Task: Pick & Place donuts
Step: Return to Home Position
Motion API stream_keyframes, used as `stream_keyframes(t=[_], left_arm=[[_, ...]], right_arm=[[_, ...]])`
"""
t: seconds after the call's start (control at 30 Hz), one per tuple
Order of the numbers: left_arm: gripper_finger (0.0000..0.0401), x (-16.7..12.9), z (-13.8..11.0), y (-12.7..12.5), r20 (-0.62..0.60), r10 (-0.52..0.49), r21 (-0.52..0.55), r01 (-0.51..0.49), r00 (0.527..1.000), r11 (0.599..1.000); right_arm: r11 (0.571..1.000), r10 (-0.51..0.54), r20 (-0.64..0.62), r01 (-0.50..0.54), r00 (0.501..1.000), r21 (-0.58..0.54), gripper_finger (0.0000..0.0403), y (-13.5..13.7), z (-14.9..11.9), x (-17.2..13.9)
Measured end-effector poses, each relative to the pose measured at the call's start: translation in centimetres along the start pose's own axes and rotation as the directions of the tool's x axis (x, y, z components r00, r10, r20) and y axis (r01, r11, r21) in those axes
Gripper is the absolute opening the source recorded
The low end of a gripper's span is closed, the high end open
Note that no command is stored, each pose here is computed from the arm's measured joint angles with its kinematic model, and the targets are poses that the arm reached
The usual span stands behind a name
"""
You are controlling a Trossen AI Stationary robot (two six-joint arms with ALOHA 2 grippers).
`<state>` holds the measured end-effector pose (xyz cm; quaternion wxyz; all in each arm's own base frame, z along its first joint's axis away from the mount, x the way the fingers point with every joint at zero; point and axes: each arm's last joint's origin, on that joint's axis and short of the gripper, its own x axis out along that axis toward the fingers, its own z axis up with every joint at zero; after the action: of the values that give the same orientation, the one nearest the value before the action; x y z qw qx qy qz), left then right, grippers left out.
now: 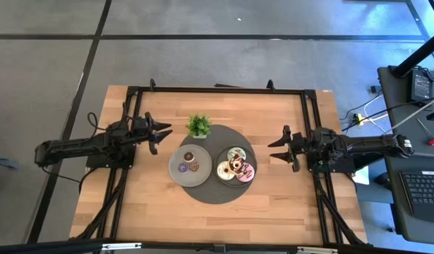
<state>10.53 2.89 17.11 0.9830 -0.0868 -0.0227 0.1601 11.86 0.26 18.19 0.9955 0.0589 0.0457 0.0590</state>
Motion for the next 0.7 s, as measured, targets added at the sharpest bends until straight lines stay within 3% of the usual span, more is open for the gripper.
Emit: stream_keyframes(t=[0.17, 0.7], left_arm=[[0.0127, 0.0, -0.1, 0.2, 0.005, 0.000, 0.001, 0.000, 1.000, 1.000], [0.0128, -0.2, 0.1, 1.0, 0.006, 0.009, 0.018, -0.009, 1.000, 1.000]], right_arm=[[1.000, -0.003, -0.020, 0.003, 1.000, -0.004, 0.0186, 0.0, -0.2, -0.4], [0.999, 0.043, 0.113, -0.042, 0.993, -0.011, 0.0186, 0.5, 0.5, -2.8]])
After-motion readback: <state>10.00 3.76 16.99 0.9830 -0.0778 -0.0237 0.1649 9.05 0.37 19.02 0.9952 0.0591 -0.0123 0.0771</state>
